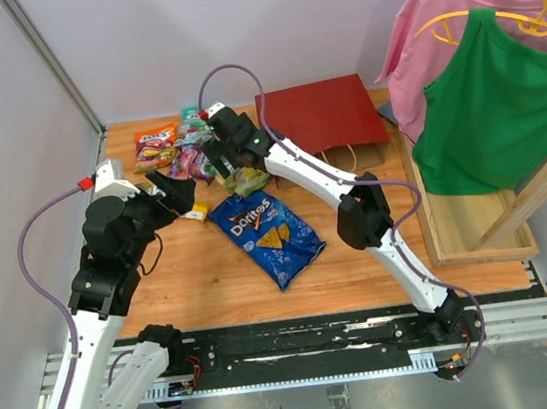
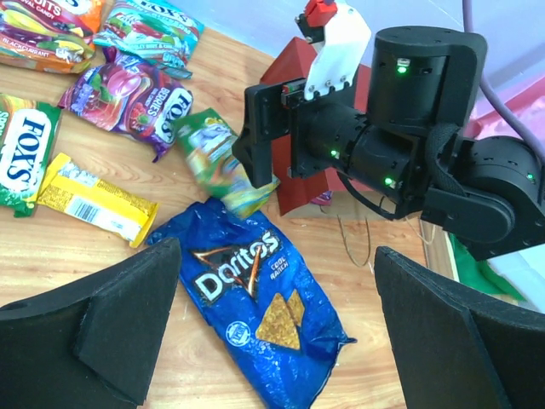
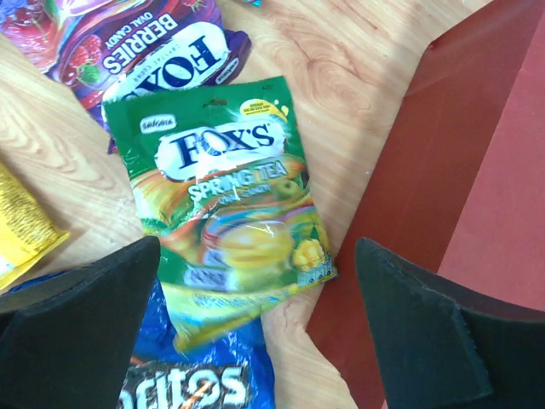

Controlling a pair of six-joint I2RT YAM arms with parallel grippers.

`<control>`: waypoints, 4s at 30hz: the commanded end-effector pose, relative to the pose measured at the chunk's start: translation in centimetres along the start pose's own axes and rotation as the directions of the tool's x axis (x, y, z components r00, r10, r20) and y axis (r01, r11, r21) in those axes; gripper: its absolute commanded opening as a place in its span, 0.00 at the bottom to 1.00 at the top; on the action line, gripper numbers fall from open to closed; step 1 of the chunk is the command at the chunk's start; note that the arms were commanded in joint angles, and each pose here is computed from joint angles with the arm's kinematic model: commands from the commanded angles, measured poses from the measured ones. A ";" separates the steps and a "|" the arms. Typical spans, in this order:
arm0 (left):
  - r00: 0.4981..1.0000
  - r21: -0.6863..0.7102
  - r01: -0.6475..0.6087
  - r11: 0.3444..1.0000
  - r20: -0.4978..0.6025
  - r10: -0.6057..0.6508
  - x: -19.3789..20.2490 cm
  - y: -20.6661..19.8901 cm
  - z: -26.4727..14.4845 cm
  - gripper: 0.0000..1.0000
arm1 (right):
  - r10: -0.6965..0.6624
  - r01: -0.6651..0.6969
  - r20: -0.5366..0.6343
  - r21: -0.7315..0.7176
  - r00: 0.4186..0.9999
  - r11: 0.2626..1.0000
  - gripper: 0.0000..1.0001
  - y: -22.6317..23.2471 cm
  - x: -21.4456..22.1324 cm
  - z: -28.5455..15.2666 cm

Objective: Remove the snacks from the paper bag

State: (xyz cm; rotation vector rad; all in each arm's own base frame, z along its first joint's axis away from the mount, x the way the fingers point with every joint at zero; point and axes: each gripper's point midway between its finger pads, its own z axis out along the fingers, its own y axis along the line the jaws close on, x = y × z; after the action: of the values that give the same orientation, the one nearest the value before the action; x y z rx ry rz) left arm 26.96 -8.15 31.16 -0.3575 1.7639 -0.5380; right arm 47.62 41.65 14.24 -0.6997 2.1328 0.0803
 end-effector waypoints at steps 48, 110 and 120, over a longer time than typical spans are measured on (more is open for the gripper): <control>0.935 -0.221 -0.087 0.971 -0.355 0.003 16.8 9.7 23.0 0.66 | 0.396 -0.383 0.284 -0.102 0.874 0.918 0.75 -9.3 19.1 -29.7; 0.989 0.139 -0.076 0.987 -0.113 0.092 3.1 -1.6 14.6 1.00 | 0.454 -0.405 0.164 -0.263 0.876 0.876 0.98 -5.0 23.1 -23.8; 0.981 0.123 -0.070 0.990 -0.173 0.091 8.7 2.2 8.3 1.00 | 0.621 -0.563 0.146 -0.301 0.770 0.770 0.95 -5.3 19.7 -19.8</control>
State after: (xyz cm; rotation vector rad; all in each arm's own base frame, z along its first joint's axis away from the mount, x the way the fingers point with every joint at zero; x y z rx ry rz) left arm 34.49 -12.38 19.33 -0.1728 1.9847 -0.5950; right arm 23.70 20.58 8.31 -0.2360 2.1866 0.6071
